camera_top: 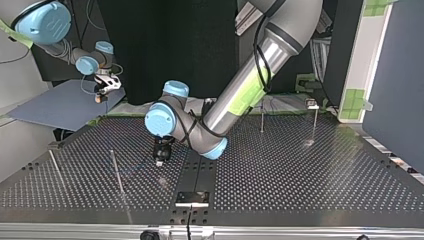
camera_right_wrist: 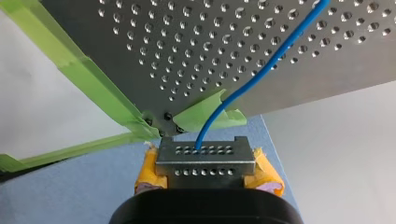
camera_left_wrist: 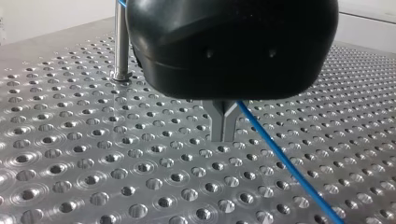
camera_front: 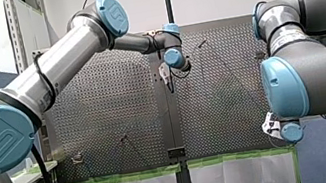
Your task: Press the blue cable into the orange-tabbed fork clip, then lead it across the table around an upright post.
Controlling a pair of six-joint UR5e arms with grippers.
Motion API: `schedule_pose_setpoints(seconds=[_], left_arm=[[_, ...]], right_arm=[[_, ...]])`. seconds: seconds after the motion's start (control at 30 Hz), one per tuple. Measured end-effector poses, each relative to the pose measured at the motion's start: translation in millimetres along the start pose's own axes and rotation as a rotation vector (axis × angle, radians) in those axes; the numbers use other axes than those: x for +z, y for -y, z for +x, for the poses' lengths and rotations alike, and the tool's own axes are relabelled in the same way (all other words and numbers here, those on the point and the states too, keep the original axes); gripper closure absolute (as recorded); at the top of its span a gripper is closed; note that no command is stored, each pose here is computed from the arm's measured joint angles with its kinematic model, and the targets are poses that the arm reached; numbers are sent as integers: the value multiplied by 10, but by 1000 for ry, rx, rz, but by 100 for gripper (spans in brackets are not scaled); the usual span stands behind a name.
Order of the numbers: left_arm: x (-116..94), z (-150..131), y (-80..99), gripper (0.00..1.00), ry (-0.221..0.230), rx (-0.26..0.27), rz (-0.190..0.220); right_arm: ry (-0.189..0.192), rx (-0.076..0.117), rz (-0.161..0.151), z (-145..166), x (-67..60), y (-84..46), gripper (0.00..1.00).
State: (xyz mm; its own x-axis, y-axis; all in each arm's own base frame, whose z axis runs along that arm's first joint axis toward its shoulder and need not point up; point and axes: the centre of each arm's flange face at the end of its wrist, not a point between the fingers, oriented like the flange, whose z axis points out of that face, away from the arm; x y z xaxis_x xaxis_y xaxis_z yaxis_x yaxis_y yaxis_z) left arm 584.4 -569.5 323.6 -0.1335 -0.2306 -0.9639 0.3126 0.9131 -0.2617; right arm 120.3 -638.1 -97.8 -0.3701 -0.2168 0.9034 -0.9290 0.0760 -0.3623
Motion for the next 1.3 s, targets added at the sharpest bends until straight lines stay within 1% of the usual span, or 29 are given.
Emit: schedule_pose_setpoints(seconds=[0.1, 0.2, 0.23, 0.27, 0.3, 0.33, 0.37, 0.4, 0.43, 0.47, 0.5, 0.53, 0.57, 0.7, 0.73, 0.87, 1.07, 1.2, 1.3], left_arm=[[-4, 23, -9, 99, -5, 3, -2], [-17, 78, -22, 99, -15, 17, -4], [-22, 97, -23, 96, -18, 23, -4], [-25, 114, -23, 88, -19, 29, -4], [-28, 129, -21, 88, -19, 38, -4], [-30, 136, -20, 73, -19, 44, -3], [-31, 143, -19, 62, -19, 50, -4], [-33, 147, -18, 62, -19, 55, -5], [-35, 146, -18, 47, -18, 58, -7], [-36, 146, -21, 26, -17, 60, -11], [-35, 145, -29, 26, -15, 63, -19], [-35, 143, -37, 13, -13, 65, -25], [-36, 140, -42, 8, -11, 67, -31], [-40, 133, -53, 8, -8, 73, -46], [-41, 134, -54, 0, -8, 73, -48], [-48, 144, -55, 0, -17, 69, -45], [-75, 163, -79, 0, -67, 34, -19], [-121, 179, -65, 0, -107, 9, 3], [-178, 160, -82, 0, -135, -1, 9]], right_arm=[[-4, -10, -9, 4, 12, -8, 100], [-4, -21, -9, 4, 16, 0, 100], [-4, -23, -9, 3, 16, 4, 100], [-4, -27, -7, 2, 17, 11, 100], [-3, -30, -6, 1, 18, 15, 100], [-3, -32, -5, -2, 17, 19, 100], [-2, -35, -4, -4, 17, 25, 100], [-1, -37, -4, -5, 17, 29, 100], [0, -39, -3, -7, 16, 31, 100], [1, -40, -3, -8, 15, 32, 100], [2, -40, -3, -10, 14, 34, 100], [2, -41, -3, -10, 14, 36, 100], [3, -41, -3, -12, 13, 36, 100], [6, -42, -3, -15, 10, 40, 100], [7, -43, -3, -16, 10, 40, 100], [8, -44, -2, -19, 8, 44, 100], [10, -45, -1, -19, 8, 48, 100], [13, -45, -2, -20, 7, 46, 100], [15, -47, -2, -23, 5, 47, 100]])
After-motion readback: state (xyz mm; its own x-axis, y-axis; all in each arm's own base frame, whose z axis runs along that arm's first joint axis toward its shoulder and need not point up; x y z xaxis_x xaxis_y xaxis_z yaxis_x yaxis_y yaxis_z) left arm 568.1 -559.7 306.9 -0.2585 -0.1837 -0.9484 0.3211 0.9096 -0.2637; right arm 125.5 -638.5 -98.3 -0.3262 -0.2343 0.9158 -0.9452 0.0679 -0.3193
